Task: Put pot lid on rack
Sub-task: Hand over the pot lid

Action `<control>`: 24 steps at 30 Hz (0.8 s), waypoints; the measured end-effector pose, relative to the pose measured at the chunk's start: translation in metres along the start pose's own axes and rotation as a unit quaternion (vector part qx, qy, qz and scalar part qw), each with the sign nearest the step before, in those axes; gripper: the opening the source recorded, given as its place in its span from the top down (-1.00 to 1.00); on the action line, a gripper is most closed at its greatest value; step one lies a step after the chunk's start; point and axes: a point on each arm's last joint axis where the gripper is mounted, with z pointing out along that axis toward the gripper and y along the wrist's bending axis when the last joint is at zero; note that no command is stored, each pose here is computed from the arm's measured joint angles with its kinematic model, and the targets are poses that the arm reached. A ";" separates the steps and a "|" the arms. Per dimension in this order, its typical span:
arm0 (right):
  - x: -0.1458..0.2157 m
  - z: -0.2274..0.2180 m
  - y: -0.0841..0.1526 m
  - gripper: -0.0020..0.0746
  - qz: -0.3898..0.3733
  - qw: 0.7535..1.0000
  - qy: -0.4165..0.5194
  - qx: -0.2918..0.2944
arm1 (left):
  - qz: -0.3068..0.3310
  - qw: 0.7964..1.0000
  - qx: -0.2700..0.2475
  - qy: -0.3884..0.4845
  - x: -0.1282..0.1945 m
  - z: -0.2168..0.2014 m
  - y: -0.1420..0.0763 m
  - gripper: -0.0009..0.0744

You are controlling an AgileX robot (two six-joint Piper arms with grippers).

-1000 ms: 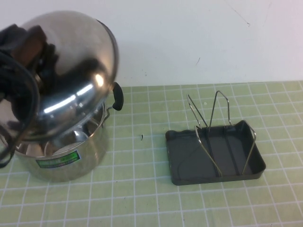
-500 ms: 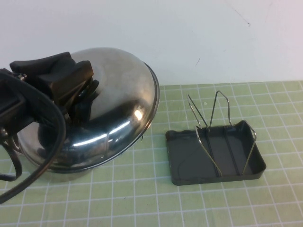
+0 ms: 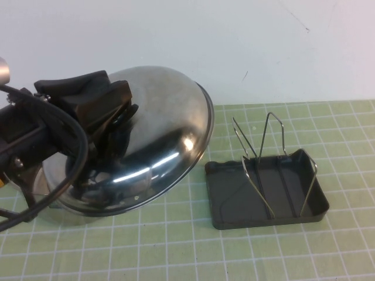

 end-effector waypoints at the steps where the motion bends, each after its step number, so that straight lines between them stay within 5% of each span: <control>1: -0.003 0.006 0.003 0.69 0.001 1.000 0.023 -0.009 | -0.005 1.000 0.006 -0.002 0.001 0.001 0.000 0.15; 9: -0.028 0.053 0.013 -0.36 0.040 0.986 0.150 -0.066 | -0.020 0.999 0.035 -0.003 0.006 0.006 0.002 0.15; 24: -0.049 0.143 0.016 -0.50 0.064 0.951 0.274 -0.129 | -0.019 0.999 0.035 -0.003 0.006 0.006 0.002 0.15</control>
